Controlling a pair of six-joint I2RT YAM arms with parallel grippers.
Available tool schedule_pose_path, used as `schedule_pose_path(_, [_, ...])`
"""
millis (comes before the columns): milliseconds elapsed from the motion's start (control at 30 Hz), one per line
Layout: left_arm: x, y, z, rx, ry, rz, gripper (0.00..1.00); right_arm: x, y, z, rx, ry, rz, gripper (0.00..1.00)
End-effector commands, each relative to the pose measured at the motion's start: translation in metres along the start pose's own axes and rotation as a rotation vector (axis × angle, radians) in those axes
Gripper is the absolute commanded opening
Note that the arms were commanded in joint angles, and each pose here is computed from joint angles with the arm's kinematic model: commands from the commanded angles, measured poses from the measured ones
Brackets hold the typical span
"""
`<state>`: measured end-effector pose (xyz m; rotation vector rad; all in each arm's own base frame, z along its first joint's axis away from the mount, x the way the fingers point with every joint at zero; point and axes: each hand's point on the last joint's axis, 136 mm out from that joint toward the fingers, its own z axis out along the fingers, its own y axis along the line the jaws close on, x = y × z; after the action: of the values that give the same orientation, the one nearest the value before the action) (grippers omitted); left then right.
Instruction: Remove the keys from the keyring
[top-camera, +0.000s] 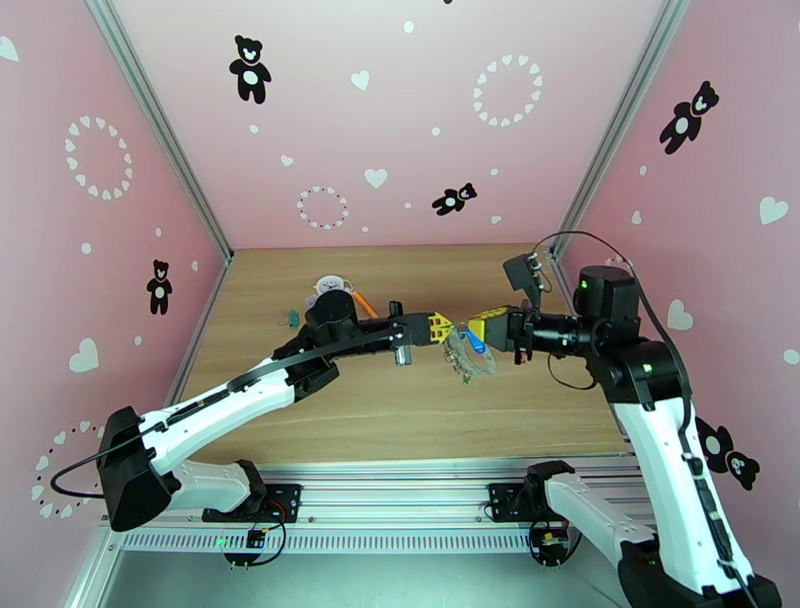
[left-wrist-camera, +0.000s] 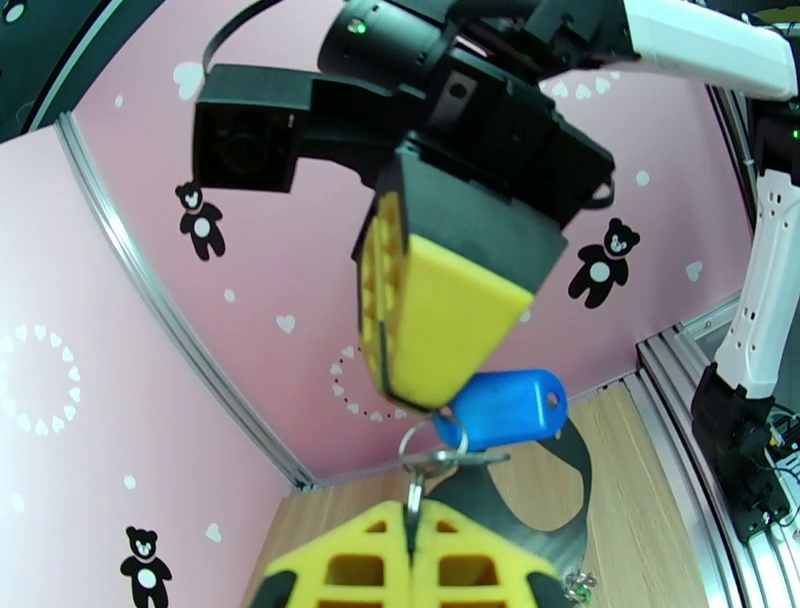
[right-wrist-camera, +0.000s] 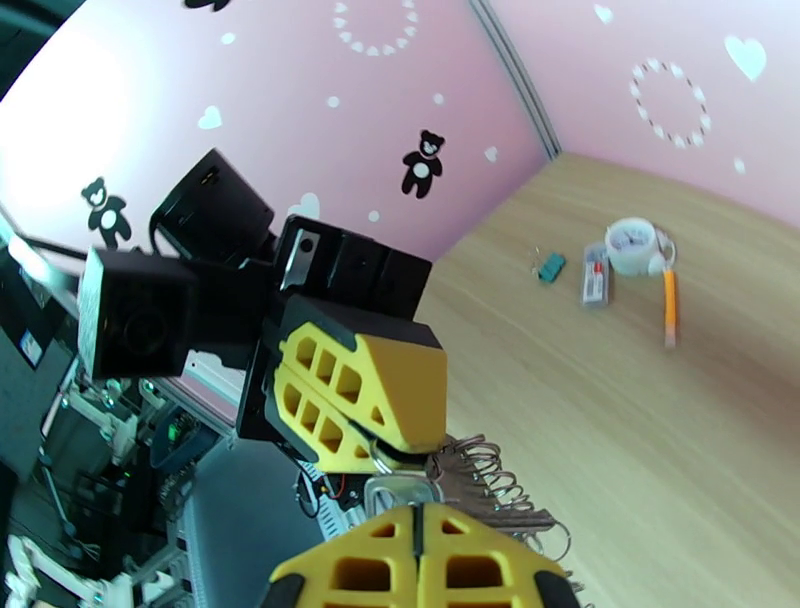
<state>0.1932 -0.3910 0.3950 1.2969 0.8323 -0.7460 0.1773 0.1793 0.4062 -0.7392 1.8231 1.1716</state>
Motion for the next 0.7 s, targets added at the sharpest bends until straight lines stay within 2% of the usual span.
schedule_pose_path(0, [-0.009,0.020,-0.013,-0.096,-0.014,0.024,0.01,-0.001,0.014,-0.008,0.005,-0.061,-0.144,0.00])
schedule_pose_path(167, [-0.005,0.018,-0.009,-0.068,0.027,0.064,0.01,0.009,0.022,-0.003,-0.045,-0.031,-0.203,0.00])
schedule_pose_path(267, [-0.004,0.017,-0.007,-0.042,0.070,0.102,0.02,0.001,0.014,-0.007,0.041,-0.046,-0.216,0.21])
schedule_pose_path(333, [0.000,0.017,-0.005,-0.021,0.106,0.121,0.02,-0.008,0.005,-0.011,0.121,-0.066,-0.197,0.41])
schedule_pose_path(433, [0.008,0.015,-0.001,-0.003,0.164,0.140,0.02,-0.018,-0.008,-0.013,0.197,-0.070,-0.144,0.48])
schedule_pose_path(500, [0.012,0.012,0.001,0.006,0.192,0.161,0.02,-0.022,-0.013,-0.009,0.199,-0.060,-0.118,0.56])
schedule_pose_path(667, [0.018,0.010,0.006,0.005,0.233,0.196,0.02,-0.032,-0.028,0.001,0.222,-0.039,-0.071,0.59])
